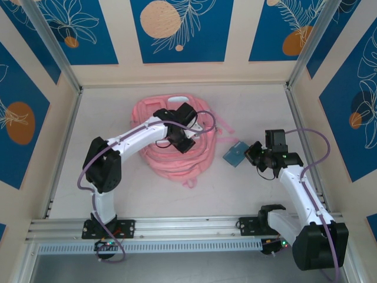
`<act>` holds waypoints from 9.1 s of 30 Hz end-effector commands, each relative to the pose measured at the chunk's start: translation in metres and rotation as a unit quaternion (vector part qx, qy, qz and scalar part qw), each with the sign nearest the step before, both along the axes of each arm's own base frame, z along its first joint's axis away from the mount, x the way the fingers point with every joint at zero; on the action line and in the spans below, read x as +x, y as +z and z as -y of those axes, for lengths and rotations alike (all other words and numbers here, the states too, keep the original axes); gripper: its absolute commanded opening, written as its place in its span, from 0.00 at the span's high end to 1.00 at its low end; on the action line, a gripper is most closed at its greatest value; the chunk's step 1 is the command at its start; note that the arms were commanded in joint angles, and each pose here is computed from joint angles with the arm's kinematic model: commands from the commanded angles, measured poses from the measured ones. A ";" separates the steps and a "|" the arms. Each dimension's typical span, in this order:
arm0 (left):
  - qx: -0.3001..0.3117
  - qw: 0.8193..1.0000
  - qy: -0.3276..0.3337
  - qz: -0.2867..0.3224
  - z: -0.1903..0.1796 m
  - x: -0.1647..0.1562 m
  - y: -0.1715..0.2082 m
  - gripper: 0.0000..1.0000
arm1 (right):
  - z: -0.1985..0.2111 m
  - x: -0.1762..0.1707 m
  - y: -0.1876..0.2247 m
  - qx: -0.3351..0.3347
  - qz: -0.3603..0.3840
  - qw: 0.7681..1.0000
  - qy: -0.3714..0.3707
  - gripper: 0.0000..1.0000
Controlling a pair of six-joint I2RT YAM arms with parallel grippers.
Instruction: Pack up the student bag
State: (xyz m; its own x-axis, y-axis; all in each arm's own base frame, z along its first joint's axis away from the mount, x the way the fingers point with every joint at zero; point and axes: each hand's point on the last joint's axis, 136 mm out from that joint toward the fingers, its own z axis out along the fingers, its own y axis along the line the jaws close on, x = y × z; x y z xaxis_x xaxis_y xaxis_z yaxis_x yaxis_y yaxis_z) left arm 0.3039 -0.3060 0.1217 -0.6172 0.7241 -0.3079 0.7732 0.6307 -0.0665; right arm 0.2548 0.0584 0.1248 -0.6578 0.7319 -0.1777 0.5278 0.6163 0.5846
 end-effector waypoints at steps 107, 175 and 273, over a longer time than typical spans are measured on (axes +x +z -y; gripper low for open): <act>-0.190 0.975 -0.007 0.117 0.059 0.026 0.121 0.96 | -0.124 0.039 0.057 0.188 0.076 0.968 0.151 1.00; -0.121 0.986 0.095 0.065 -0.085 -0.018 0.019 0.33 | -0.166 0.022 0.028 0.044 0.028 0.969 0.242 0.20; -0.209 0.864 0.454 0.067 -0.154 -0.011 0.050 0.07 | -0.279 -0.005 0.009 -0.174 0.119 0.864 0.458 0.60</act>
